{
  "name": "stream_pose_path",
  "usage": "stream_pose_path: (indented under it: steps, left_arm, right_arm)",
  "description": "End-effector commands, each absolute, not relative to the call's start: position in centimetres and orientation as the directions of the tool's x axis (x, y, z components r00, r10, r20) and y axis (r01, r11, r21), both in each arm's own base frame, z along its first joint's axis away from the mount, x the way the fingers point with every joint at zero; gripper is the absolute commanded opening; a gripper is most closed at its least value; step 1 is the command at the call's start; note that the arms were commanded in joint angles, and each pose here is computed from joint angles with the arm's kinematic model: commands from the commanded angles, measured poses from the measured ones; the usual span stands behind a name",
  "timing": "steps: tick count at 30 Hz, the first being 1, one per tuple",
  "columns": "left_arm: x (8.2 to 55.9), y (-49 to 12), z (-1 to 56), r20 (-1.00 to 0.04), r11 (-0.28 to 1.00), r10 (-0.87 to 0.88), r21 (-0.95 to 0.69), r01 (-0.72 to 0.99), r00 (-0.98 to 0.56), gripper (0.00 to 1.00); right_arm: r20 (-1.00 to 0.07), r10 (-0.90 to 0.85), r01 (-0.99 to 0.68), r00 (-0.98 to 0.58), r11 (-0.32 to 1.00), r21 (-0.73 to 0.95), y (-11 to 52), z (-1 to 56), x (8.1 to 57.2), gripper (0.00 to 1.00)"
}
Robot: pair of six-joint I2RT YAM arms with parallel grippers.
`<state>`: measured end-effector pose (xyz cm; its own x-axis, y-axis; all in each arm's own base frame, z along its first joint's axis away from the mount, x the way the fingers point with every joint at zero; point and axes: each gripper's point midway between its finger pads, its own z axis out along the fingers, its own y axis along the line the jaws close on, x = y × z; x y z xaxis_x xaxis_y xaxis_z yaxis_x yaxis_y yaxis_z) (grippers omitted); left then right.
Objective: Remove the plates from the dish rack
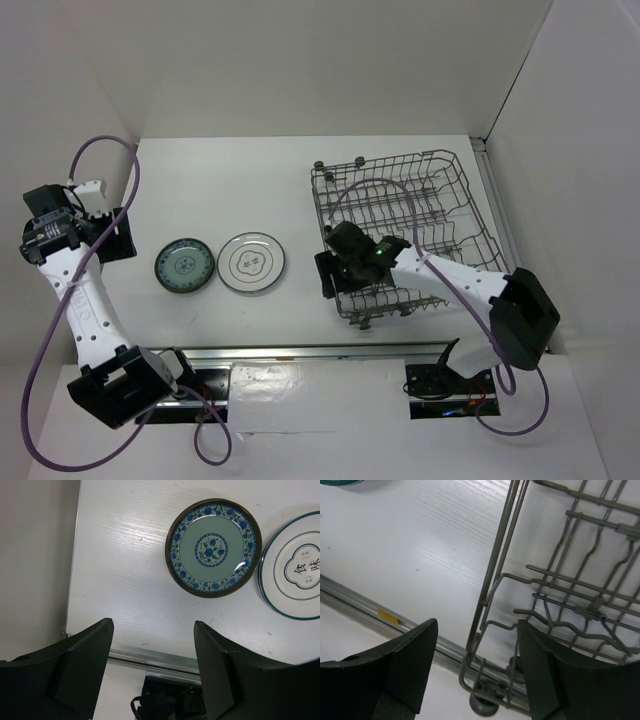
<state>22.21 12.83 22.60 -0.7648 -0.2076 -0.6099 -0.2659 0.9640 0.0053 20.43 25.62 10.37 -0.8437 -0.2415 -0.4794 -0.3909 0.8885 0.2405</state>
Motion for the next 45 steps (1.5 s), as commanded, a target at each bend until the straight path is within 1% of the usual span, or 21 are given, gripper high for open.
stream_pose_path:
  steps: [1, 3, 4, 7, 8, 11, 14, 17, 19, 24, 27, 31, 32, 34, 35, 36, 38, 39, 40, 42, 45]
  left_arm:
    - [22.3, 12.9, 23.0, -0.624, 0.969, -0.177, 0.027, -0.247, -0.761, 0.79]
    - [22.3, 13.0, 22.8, -0.624, 0.969, -0.177, 0.027, -0.247, -0.761, 0.79]
    - [22.4, 13.0, 22.5, -0.617, 0.969, -0.180, 0.024, -0.247, -0.766, 0.79]
    - [22.5, 13.1, 22.3, -0.617, 0.969, -0.180, 0.024, -0.247, -0.766, 0.78]
    - [22.5, 13.1, 22.3, -0.617, 0.969, -0.180, 0.024, -0.247, -0.766, 0.78]
    - [22.4, 13.0, 22.0, -0.610, 0.969, -0.184, 0.020, -0.247, -0.771, 0.78]
    - [22.4, 13.0, 22.0, -0.610, 0.969, -0.184, 0.020, -0.247, -0.771, 0.78]
    - [22.3, 13.0, 21.7, -0.604, 0.969, -0.187, 0.017, -0.247, -0.775, 0.78]
    - [22.3, 13.0, 21.7, -0.604, 0.969, -0.187, 0.017, -0.247, -0.775, 0.78]
    - [22.4, 13.0, 21.5, -0.597, 0.969, -0.190, 0.014, -0.247, -0.780, 0.78]
    - [22.4, 13.0, 21.5, -0.597, 0.969, -0.190, 0.014, -0.247, -0.780, 0.78]
    - [22.4, 12.9, 21.5, -0.599, 0.970, -0.190, 0.007, -0.242, -0.778, 0.78]
    - [22.4, 12.9, 21.5, -0.599, 0.970, -0.190, 0.007, -0.242, -0.778, 0.78]
    - [22.4, 12.9, 21.5, -0.599, 0.970, -0.190, 0.007, -0.242, -0.778, 0.78]
    - [22.4, 12.9, 21.5, -0.599, 0.970, -0.190, 0.007, -0.242, -0.778, 0.78]
    - [22.6, 12.8, 21.3, -0.594, 0.972, -0.192, -0.004, -0.237, -0.781, 0.78]
    - [22.7, 12.9, 21.6, -0.601, 0.972, -0.189, 0.000, -0.237, -0.776, 0.78]
    - [22.7, 12.9, 21.6, -0.601, 0.972, -0.189, 0.000, -0.237, -0.776, 0.78]
    - [22.8, 12.9, 21.9, -0.608, 0.972, -0.186, 0.003, -0.237, -0.772, 0.78]
    - [22.8, 12.9, 21.9, -0.608, 0.972, -0.186, 0.003, -0.237, -0.772, 0.78]
    - [22.9, 13.0, 21.7, -0.601, 0.972, -0.189, 0.000, -0.237, -0.776, 0.78]
  right_arm:
    - [-0.510, -0.188, -0.346, -0.839, 0.908, 0.234, 27.5, 9.5, 21.8, 0.70]
    - [-0.513, -0.178, -0.335, -0.840, 0.913, 0.233, 27.9, 9.4, 22.4, 0.66]
    - [-0.496, -0.176, -0.323, -0.850, 0.918, 0.228, 28.0, 8.7, 22.3, 0.58]
    - [-0.511, -0.159, -0.301, -0.845, 0.931, 0.208, 28.0, 8.7, 23.1, 0.41]
    - [-0.517, -0.156, -0.298, -0.842, 0.933, 0.203, 28.1, 8.8, 23.5, 0.29]
    - [-0.535, -0.146, -0.296, -0.832, 0.933, 0.206, 29.2, 9.5, 24.6, 0.12]
    - [-0.536, -0.150, -0.289, -0.831, 0.939, 0.186, 29.5, 9.3, 25.7, 0.11]
    - [-0.511, -0.107, -0.233, -0.853, 0.954, 0.189, 29.3, 8.9, 26.7, 0.04]
    - [-0.527, -0.098, -0.231, -0.844, 0.953, 0.193, 29.8, 9.6, 27.9, 0.00]
    - [-0.522, -0.094, -0.207, -0.848, 0.965, 0.162, 29.9, 9.1, 29.3, 0.00]
    - [-0.533, -0.103, -0.239, -0.840, 0.951, 0.194, 30.6, 9.5, 30.0, 0.00]
    - [-0.538, -0.124, -0.246, -0.833, 0.956, 0.160, 30.0, 10.0, 30.0, 0.00]
    - [-0.531, -0.118, -0.236, -0.839, 0.958, 0.161, 29.8, 9.7, 29.8, 0.02]
    - [-0.533, -0.067, -0.213, -0.843, 0.953, 0.217, 29.9, 10.8, 30.2, 0.12]
    - [-0.523, -0.053, -0.204, -0.851, 0.950, 0.235, 30.1, 10.8, 30.1, 0.38]
    - [-0.531, -0.049, -0.206, -0.846, 0.948, 0.242, 30.3, 11.3, 30.3, 0.53]
    - [-0.539, -0.031, -0.194, -0.842, 0.949, 0.248, 30.5, 12.5, 30.6, 0.71]
    - [-0.543, -0.030, -0.188, -0.839, 0.953, 0.238, 30.2, 13.1, 30.6, 0.86]
    - [-0.548, -0.028, -0.185, -0.836, 0.955, 0.233, 30.1, 13.6, 30.8, 0.92]
    - [-0.575, -0.001, -0.180, -0.818, 0.950, 0.255, 30.5, 15.8, 31.3, 0.99]
    - [-0.629, 0.062, -0.145, -0.775, 0.951, 0.272, 29.7, 20.2, 31.8, 1.00]
